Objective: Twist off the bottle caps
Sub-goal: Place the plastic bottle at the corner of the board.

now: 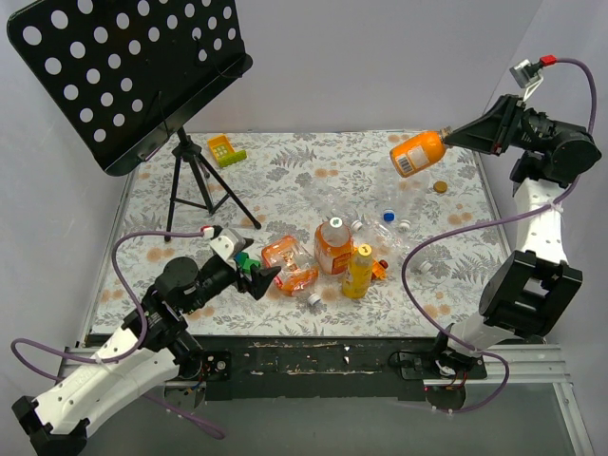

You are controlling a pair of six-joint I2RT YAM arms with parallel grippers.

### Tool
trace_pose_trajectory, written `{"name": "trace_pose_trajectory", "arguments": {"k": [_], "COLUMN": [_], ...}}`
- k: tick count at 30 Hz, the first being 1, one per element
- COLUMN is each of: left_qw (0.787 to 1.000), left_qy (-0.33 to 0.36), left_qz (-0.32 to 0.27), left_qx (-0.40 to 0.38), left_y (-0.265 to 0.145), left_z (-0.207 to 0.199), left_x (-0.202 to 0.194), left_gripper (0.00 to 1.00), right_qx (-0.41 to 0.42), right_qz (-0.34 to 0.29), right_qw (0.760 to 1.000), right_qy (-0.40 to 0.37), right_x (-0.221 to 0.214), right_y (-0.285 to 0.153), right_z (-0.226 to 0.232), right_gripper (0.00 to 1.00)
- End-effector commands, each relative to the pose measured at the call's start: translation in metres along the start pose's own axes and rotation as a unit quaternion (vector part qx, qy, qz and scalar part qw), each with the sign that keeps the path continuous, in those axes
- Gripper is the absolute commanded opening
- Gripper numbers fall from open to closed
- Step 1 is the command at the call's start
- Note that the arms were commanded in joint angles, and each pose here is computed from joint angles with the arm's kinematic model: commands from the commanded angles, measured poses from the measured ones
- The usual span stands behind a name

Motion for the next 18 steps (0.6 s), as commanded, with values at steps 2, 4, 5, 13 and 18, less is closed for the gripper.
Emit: {"name": "trace_pose_trajectory", "arguments": {"k": [2, 4, 5, 13, 18], "left_qw": [1.0, 1.0, 1.0, 1.0, 0.999], "left_qy": [-0.005, -0.009, -0.011, -0.027, -0.028], "left_qz": [-0.006, -0.007, -0.005, 0.004, 0.011], "left_qx": [0.013, 0.015, 0.015, 0.016, 0.017], "left_y": [0.003, 0.003, 0.003, 0.007, 0.011], "left_z": [0.002, 0.002, 0.002, 0.0, 0.0], "left_x": [0.003, 0.005, 0.005, 0.011, 0.011], "left_gripper": [0.98, 0.98, 0.98, 0.98, 0.98], "right_qx": [0.016, 0.04, 0.051, 0.108, 0.048], "right_qz": [0.041, 0.032, 0.03, -0.018, -0.038], "right_qw": [0.955, 0.954, 0.952, 0.946, 0.954], "right_qy": [-0.294, -0.296, -0.301, -0.305, -0.293], "right_x": [-0.006, 0.0, 0.002, 0.035, 0.047], "right_y": [0.012, 0.021, 0.026, 0.065, 0.093], "right_z": [0.037, 0.047, 0.052, 0.059, 0.028], "right_gripper": [0.01, 0.01, 0.01, 0.01, 0.01]}}
Point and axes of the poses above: each gripper's point midway between its finger pads, its own y axis out along the fingers, its own z axis along the line the jaws close on, x = y × z, the point moved 7 cm from there along -y, back along the fingers, and after that the axes turned 6 degrees about -y, right-handed, at the moved point
